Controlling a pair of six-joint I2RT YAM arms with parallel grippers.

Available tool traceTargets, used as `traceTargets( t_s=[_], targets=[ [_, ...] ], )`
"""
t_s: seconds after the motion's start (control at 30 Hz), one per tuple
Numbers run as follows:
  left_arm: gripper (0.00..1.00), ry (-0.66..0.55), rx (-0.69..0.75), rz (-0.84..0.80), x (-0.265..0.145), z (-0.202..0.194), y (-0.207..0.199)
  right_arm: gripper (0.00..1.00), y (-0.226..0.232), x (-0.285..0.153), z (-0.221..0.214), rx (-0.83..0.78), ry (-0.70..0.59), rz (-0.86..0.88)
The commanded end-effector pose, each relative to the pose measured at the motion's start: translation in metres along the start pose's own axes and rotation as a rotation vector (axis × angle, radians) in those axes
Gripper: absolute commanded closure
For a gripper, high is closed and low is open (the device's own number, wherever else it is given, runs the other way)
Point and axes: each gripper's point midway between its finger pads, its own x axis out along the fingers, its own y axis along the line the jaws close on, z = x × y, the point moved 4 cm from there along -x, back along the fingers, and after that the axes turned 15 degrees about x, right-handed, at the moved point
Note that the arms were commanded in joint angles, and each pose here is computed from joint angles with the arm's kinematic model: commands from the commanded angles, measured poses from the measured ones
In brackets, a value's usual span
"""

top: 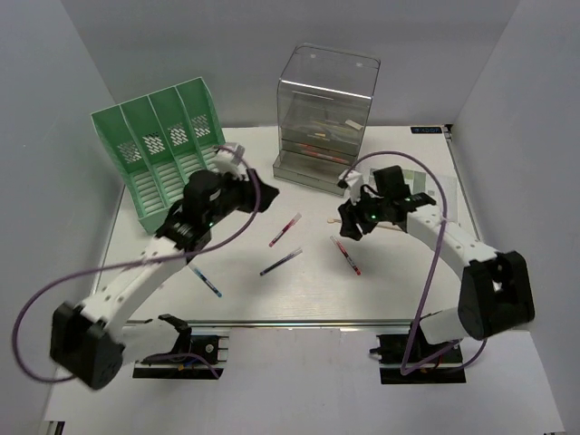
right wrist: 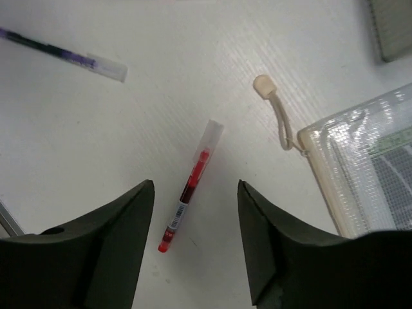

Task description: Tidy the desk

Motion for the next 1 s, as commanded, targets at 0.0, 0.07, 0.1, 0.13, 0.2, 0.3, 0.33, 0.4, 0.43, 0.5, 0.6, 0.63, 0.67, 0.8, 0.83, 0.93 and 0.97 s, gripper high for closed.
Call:
traceTargets(
  t_s=[0.0,0.07,0.1,0.13,0.2,0.3,0.33,0.4,0.43,0.5,0.6,0.63,0.67,0.8,0.83,0.93,0.97],
  targets=[
    [0.32,0.138,0.217,0.193,-0.054,-0.045,0.035,0.38,-0.004,0.007,-0.010,-0.019,0.140,-0.103],
    [0.18,0.075,0.243,0.346,-0.085,-0.039,0.050,0.38,-0.003,0.014,-0.007,-0.034,0.150,-0.146],
    [0.14,0.074,0.250,0.384,-0.093,-0.046,0.056,0.38,-0.007,0.018,-0.009,-0.029,0.167,-0.163],
    [0.09,0.058,0.261,0.424,-0.100,-0.043,0.058,0.38,-0.003,0.021,-0.006,-0.039,0.176,-0.167],
    [0.08,0.011,0.271,0.462,-0.113,-0.034,0.060,0.40,-0.007,0.030,-0.013,-0.037,0.226,-0.190],
    [0.08,-0.009,0.283,0.486,-0.120,-0.027,0.061,0.43,-0.002,0.044,-0.025,-0.062,0.294,-0.214],
    [0.08,-0.002,0.283,0.500,-0.122,-0.027,0.063,0.43,0.000,0.048,-0.031,-0.074,0.314,-0.221],
    [0.08,0.000,0.291,0.527,-0.126,-0.027,0.066,0.43,0.000,0.055,-0.036,-0.092,0.335,-0.251],
    [0.08,-0.002,0.293,0.526,-0.126,-0.027,0.066,0.43,0.000,0.057,-0.038,-0.093,0.340,-0.252],
    [0.08,-0.010,0.295,0.512,-0.126,-0.026,0.064,0.44,-0.001,0.062,-0.044,-0.092,0.357,-0.254],
    [0.08,-0.012,0.299,0.500,-0.126,-0.025,0.062,0.45,-0.001,0.066,-0.050,-0.087,0.375,-0.253],
    [0.08,-0.016,0.299,0.501,-0.127,-0.024,0.062,0.46,0.000,0.066,-0.052,-0.090,0.381,-0.253],
    [0.08,-0.019,0.299,0.499,-0.126,-0.023,0.062,0.46,-0.002,0.067,-0.056,-0.089,0.390,-0.261],
    [0.08,-0.022,0.300,0.499,-0.127,-0.023,0.062,0.46,-0.004,0.069,-0.071,-0.086,0.427,-0.261],
    [0.08,-0.017,0.302,0.501,-0.127,-0.024,0.062,0.46,-0.003,0.069,-0.073,-0.084,0.433,-0.250],
    [0.08,-0.015,0.303,0.500,-0.127,-0.025,0.062,0.48,-0.001,0.069,-0.081,-0.087,0.450,-0.232],
    [0.08,-0.015,0.302,0.498,-0.126,-0.025,0.062,0.49,-0.002,0.069,-0.084,-0.084,0.455,-0.234]
  ],
)
